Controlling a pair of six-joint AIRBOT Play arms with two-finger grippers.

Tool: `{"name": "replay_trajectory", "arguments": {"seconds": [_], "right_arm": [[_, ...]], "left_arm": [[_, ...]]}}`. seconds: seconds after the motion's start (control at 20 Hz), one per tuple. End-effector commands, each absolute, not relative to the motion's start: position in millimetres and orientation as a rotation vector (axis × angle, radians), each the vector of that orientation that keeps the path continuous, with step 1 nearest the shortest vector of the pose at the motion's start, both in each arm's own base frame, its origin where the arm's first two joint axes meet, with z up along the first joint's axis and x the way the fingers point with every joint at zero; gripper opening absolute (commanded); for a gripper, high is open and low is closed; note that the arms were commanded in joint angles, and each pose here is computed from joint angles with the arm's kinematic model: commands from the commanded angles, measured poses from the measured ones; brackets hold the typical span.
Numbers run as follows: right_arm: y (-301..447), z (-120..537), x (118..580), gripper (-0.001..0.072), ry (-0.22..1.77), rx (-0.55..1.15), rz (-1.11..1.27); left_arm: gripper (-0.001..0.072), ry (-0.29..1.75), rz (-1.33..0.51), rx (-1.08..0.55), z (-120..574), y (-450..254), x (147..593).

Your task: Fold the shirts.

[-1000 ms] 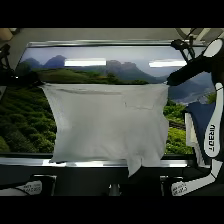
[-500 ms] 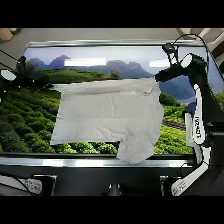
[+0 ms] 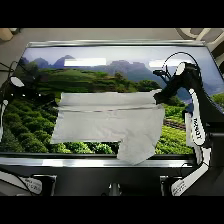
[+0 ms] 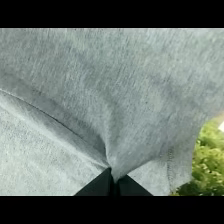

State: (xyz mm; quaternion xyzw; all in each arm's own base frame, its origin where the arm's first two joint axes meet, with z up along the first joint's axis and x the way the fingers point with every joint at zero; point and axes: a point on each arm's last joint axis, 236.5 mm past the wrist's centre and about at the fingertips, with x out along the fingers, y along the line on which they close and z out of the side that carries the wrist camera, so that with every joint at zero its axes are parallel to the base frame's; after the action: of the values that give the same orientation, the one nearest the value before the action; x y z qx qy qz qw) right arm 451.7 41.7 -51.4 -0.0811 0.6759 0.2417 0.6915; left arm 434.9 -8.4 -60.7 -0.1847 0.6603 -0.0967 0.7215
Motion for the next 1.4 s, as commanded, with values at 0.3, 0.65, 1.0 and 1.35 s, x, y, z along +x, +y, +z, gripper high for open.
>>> {"name": "replay_trajectory", "arguments": {"seconds": [0.3, 0.65, 1.0, 1.35], "right_arm": [[-27, -2, 389, 0.0409, 1.643, -0.095, 0.443], [6, -38, 291, 0.0387, 1.575, -0.038, 0.504], [13, -48, 260, 0.0538, 1.627, -0.055, 0.576], [44, -74, 208, 0.0556, 1.653, 0.062, 0.646]], "left_arm": [[0.0532, 1.602, -0.076, -0.426, -25, 45, 372], [0.0529, 1.668, -0.081, -0.464, -84, 9, 237], [0.0500, 1.642, -0.108, -0.569, -94, -12, 242], [0.0199, 1.693, -0.111, -0.558, -110, -29, 242]]}}
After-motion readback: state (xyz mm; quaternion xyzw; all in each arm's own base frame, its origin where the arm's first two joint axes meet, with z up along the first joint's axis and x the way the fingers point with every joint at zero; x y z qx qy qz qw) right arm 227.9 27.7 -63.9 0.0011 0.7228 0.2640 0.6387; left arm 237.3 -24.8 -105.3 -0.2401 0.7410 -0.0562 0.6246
